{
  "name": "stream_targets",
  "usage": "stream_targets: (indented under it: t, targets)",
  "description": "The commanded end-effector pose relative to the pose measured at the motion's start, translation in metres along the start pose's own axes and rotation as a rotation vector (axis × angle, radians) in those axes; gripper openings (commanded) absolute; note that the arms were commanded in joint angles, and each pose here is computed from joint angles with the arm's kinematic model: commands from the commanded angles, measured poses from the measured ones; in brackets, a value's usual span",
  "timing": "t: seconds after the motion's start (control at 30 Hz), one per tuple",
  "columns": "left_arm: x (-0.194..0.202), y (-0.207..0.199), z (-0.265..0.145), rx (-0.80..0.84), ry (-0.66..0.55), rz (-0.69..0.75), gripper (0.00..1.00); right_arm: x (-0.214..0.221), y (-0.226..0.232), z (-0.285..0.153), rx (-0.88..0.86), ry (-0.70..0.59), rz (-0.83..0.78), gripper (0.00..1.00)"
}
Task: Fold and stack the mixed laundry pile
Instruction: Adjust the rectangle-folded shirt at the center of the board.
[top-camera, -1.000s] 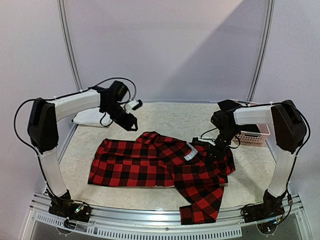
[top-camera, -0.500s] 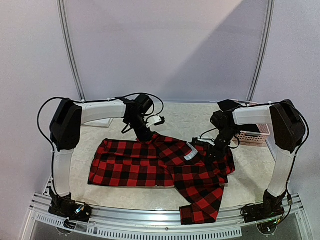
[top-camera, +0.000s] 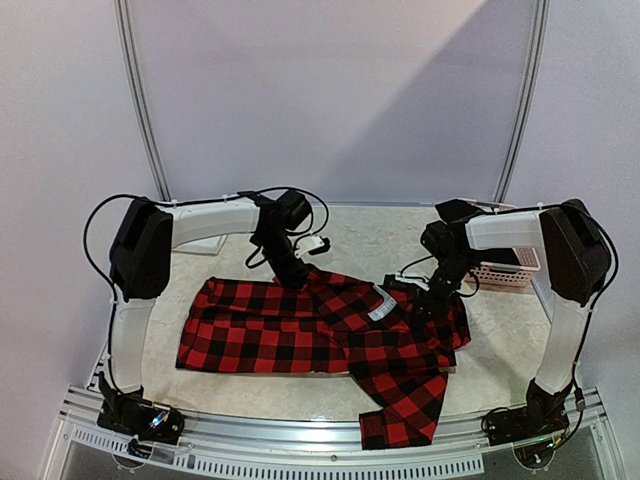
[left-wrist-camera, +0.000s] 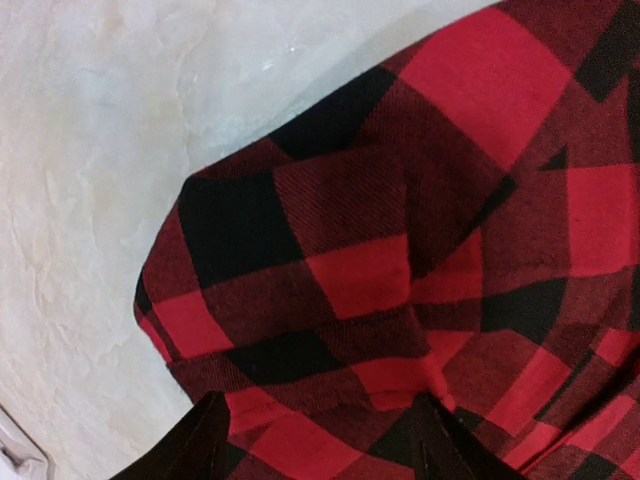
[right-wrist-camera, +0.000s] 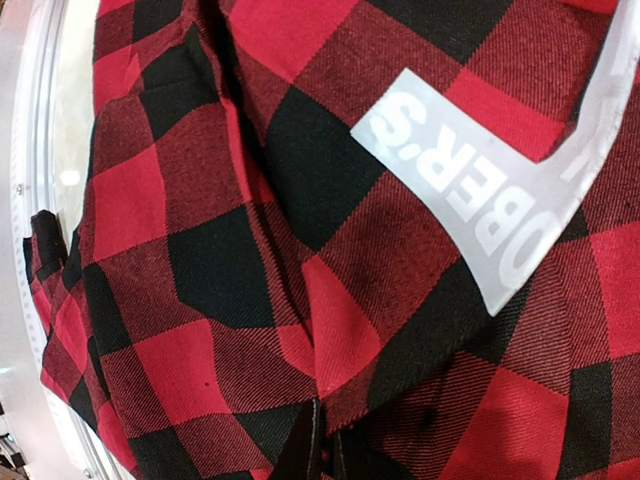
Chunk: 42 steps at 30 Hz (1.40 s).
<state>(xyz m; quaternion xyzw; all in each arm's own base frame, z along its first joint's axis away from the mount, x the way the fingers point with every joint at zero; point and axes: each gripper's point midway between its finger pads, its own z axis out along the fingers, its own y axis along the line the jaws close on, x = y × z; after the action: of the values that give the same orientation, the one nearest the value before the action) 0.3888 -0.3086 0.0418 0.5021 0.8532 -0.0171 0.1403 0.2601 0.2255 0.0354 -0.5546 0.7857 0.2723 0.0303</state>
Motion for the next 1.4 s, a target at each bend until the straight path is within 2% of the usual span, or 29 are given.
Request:
stream_targets:
  t: [0.0, 0.17, 0.37, 0.57, 0.63, 0.73, 0.8, 0.9, 0.93, 1.23, 1.37]
  targets:
    - [-0.014, -0.012, -0.050, 0.028, -0.114, -0.073, 0.64, -0.002, -0.013, 0.003, 0.030, 0.000, 0.028, 0.05]
    - [-0.022, -0.014, -0.043, 0.053, -0.133, -0.135, 0.65, -0.004, -0.023, 0.004, 0.061, 0.010, 0.051, 0.04]
    - [-0.018, -0.013, -0.010, 0.062, -0.046, -0.175, 0.64, -0.003, -0.042, 0.007, 0.118, 0.036, 0.105, 0.04]
    - [-0.011, -0.016, -0.001, 0.076, -0.003, -0.176, 0.62, 0.001, -0.056, 0.006, 0.163, 0.038, 0.146, 0.04]
    - [-0.009, -0.016, 0.000, 0.076, 0.008, -0.173, 0.58, 0.000, -0.059, 0.004, 0.176, 0.033, 0.156, 0.05]
    - [-0.007, -0.012, 0.000, 0.052, 0.028, -0.154, 0.46, -0.001, -0.059, 0.003, 0.182, 0.029, 0.164, 0.07]
    - [-0.008, -0.006, -0.007, 0.028, 0.033, -0.125, 0.32, 0.000, -0.059, 0.003, 0.181, 0.028, 0.167, 0.08]
    - [-0.015, -0.002, -0.024, 0.012, -0.002, -0.066, 0.04, 0.000, -0.059, 0.002, 0.182, 0.023, 0.169, 0.09]
    - [-0.016, 0.005, -0.033, -0.030, -0.019, -0.051, 0.00, 0.001, -0.058, 0.001, 0.183, 0.022, 0.169, 0.10]
    - [-0.014, 0.027, -0.127, -0.319, -0.246, 0.213, 0.00, 0.006, -0.065, 0.001, 0.212, 0.035, 0.178, 0.09]
    - [0.005, 0.001, -0.150, -0.296, -0.315, 0.361, 0.00, 0.009, -0.068, 0.001, 0.222, 0.042, 0.190, 0.09]
